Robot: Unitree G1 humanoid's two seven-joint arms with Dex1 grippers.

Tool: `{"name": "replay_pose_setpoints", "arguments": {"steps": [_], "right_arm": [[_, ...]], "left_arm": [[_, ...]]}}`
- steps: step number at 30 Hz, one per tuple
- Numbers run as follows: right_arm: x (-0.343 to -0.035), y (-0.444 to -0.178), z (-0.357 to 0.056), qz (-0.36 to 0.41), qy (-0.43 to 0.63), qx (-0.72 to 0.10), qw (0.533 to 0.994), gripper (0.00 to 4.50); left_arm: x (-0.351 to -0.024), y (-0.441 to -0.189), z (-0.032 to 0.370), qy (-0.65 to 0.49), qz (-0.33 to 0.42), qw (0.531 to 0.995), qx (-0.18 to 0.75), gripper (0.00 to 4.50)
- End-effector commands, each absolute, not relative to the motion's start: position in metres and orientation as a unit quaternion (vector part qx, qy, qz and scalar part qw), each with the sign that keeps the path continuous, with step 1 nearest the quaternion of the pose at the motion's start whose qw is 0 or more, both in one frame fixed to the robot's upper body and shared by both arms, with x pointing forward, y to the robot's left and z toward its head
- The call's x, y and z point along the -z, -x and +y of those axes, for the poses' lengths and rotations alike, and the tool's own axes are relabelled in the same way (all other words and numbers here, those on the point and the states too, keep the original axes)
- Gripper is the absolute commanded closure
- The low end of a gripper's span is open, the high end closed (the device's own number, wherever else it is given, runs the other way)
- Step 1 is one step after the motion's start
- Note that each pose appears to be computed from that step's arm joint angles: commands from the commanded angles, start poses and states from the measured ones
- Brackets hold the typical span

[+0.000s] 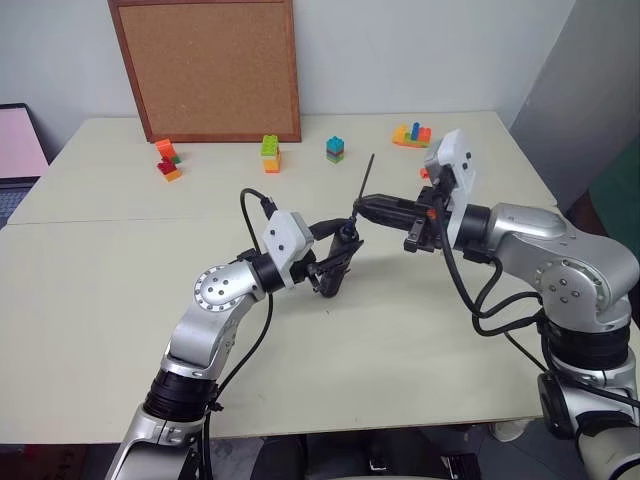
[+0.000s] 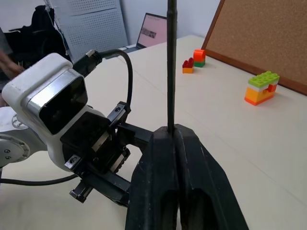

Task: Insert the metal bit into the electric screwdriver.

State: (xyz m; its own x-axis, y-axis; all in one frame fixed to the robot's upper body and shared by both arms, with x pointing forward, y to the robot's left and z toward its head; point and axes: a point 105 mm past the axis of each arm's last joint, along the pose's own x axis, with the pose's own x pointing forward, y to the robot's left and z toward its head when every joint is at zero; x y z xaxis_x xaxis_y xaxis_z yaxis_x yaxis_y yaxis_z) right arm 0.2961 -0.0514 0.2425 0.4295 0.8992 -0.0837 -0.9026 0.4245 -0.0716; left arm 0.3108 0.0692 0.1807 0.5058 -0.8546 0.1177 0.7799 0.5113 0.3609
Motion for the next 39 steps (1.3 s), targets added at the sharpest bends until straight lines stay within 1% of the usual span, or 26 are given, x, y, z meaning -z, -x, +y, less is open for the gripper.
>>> {"name": "replay_pose_setpoints", "arguments": {"steps": [1,2,4,5,9,13,18,25,31,39], "right_arm": [[-0.234,-0.277,-0.033,0.035,0.067,-0.589,0.805,3.29],[-0.236,-0.278,-0.034,0.03,0.067,-0.588,0.805,3.16],[-0.24,-0.279,-0.036,0.024,0.065,-0.585,0.808,2.69],[-0.242,-0.279,-0.037,0.022,0.065,-0.585,0.808,2.55],[-0.247,-0.28,-0.041,0.013,0.065,-0.581,0.811,1.68],[-0.253,-0.28,-0.043,0.002,0.065,-0.581,0.811,1.65],[-0.275,-0.285,-0.051,-0.031,0.057,-0.569,0.819,1.65],[-0.289,-0.288,-0.05,-0.054,0.041,-0.566,0.821,1.65],[-0.292,-0.289,-0.048,-0.057,0.032,-0.565,0.823,1.65],[-0.287,-0.294,-0.052,-0.053,0.047,-0.554,0.83,1.65]], "left_arm": [[-0.188,-0.321,0.085,-0.158,-0.147,0.876,0.431,2.92],[-0.188,-0.321,0.084,-0.158,-0.147,0.876,0.431,2.92],[-0.188,-0.32,0.084,-0.158,-0.147,0.876,0.432,2.92],[-0.187,-0.32,0.084,-0.158,-0.147,0.875,0.433,2.92],[-0.187,-0.319,0.083,-0.159,-0.146,0.874,0.435,2.92],[-0.188,-0.318,0.083,-0.159,-0.146,0.874,0.435,2.92],[-0.188,-0.318,0.083,-0.16,-0.145,0.875,0.434,2.92],[-0.189,-0.317,0.084,-0.153,-0.148,0.878,0.428,2.92],[-0.195,-0.31,0.082,-0.134,-0.163,0.884,0.418,2.92],[-0.188,-0.31,0.085,-0.139,-0.152,0.888,0.411,2.92]]}}
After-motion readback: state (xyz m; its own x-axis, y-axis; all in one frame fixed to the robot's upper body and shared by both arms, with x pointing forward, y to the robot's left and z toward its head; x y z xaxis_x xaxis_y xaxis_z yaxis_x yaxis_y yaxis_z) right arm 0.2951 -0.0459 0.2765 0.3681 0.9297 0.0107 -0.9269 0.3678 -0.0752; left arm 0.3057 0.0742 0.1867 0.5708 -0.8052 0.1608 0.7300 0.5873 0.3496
